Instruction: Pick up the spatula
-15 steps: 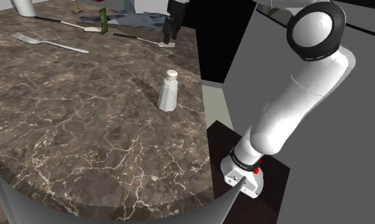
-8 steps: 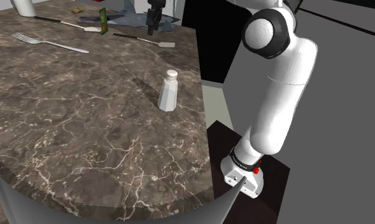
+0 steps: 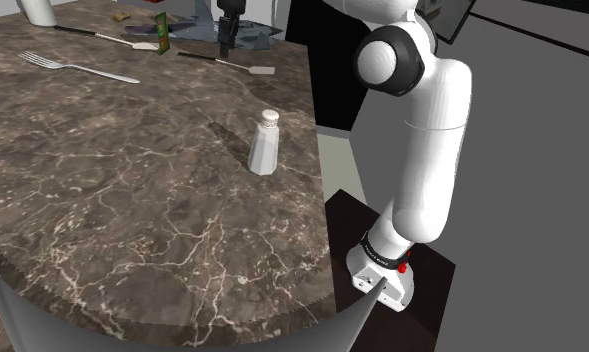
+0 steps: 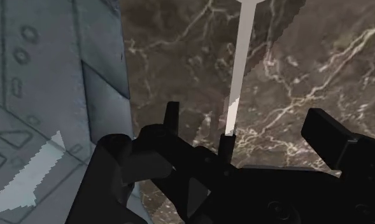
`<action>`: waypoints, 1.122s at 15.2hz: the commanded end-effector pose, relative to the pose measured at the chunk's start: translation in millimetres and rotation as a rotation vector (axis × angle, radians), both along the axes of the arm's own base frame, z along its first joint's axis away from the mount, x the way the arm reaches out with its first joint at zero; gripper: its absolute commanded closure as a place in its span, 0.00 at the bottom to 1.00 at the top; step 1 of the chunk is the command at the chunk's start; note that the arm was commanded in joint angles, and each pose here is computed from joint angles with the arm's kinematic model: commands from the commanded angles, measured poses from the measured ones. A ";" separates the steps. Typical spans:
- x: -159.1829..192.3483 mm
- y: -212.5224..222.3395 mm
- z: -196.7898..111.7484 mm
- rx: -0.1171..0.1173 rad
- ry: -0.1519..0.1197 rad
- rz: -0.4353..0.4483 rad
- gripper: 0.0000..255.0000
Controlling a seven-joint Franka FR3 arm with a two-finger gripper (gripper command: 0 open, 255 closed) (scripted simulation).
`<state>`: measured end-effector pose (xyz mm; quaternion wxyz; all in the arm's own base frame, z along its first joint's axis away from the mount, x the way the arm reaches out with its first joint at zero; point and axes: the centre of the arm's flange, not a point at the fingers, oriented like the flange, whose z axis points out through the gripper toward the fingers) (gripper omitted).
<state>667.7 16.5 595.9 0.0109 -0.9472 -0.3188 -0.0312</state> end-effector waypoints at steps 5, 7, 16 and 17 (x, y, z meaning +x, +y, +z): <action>0.1 0.1 -19.1 0.000 0.000 0.001 1.00; -0.1 0.4 -18.8 0.000 0.000 0.001 1.00; -0.2 0.1 -8.5 0.000 0.000 0.001 1.00; -0.2 0.1 -3.2 0.000 0.000 0.001 1.00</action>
